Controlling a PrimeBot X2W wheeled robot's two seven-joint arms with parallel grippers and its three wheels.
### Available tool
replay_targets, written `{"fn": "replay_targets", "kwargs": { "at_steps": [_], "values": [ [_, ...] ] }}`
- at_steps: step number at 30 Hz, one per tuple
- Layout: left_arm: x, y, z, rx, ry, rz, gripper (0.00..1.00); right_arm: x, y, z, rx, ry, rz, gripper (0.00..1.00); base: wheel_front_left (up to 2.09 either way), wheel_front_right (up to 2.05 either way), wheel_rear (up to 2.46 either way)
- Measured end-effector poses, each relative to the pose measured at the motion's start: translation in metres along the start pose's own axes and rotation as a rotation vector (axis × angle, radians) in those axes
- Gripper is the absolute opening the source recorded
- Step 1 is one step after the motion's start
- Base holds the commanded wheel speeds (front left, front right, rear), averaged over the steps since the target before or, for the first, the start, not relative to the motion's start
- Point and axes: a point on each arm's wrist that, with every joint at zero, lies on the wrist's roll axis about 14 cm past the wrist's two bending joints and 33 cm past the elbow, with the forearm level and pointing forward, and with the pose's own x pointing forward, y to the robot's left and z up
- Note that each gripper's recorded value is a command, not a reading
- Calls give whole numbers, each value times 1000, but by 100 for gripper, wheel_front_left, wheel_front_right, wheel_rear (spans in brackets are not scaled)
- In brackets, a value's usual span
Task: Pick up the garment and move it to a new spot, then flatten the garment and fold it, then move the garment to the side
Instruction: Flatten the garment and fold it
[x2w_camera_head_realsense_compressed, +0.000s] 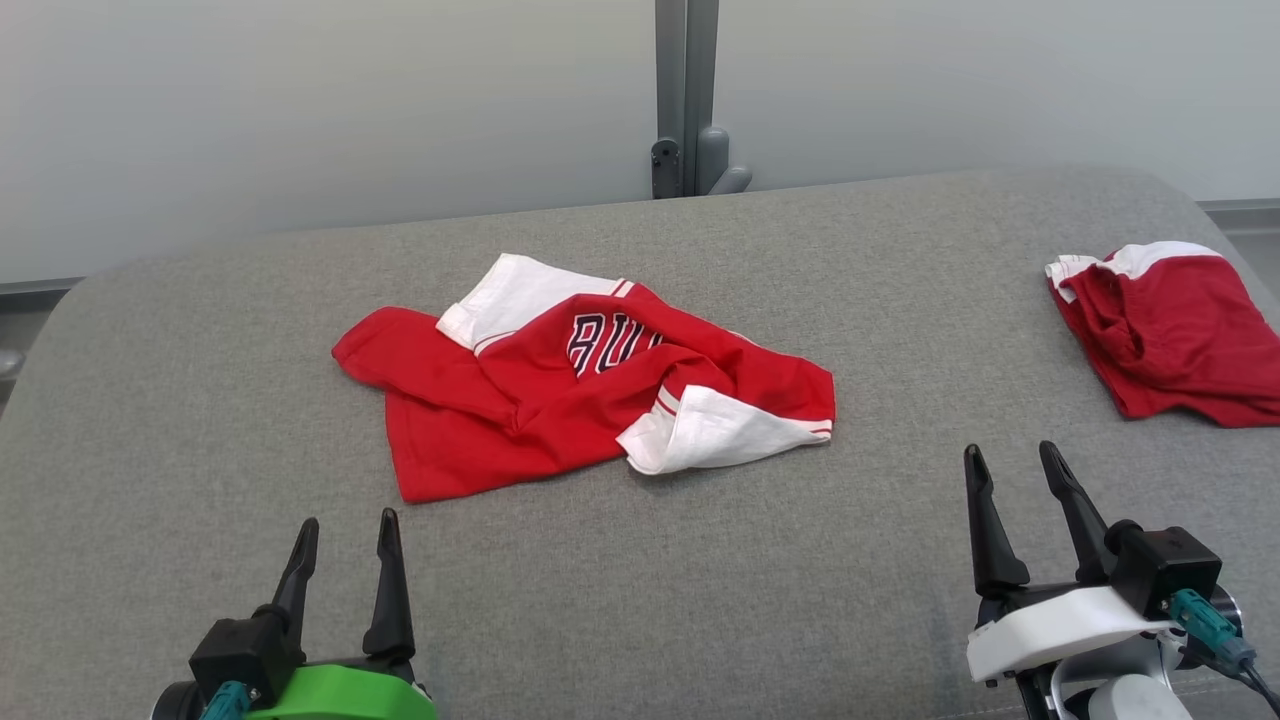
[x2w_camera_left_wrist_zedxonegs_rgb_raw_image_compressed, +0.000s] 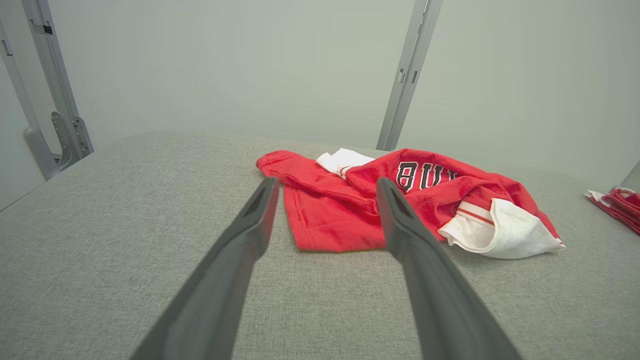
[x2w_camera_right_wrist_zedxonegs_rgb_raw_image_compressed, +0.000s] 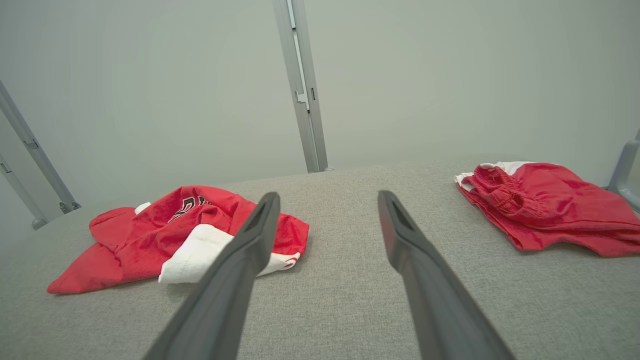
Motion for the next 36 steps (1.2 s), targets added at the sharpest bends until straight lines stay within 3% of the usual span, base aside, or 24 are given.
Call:
{"fn": "replay_targets", "kwargs": {
  "at_steps": [17,29,36],
  "values": [
    [-3,5,-3,9,6,5,100,7,12,-11,-5,33,39,100,0,0,0],
    [-7,25,4,15,-13,73,100,58,82,-51,-106,169,276,100,0,0,0],
    [-12,42,7,16,-16,131,100,88,95,-96,-236,317,388,100,0,0,0]
  ]
}}
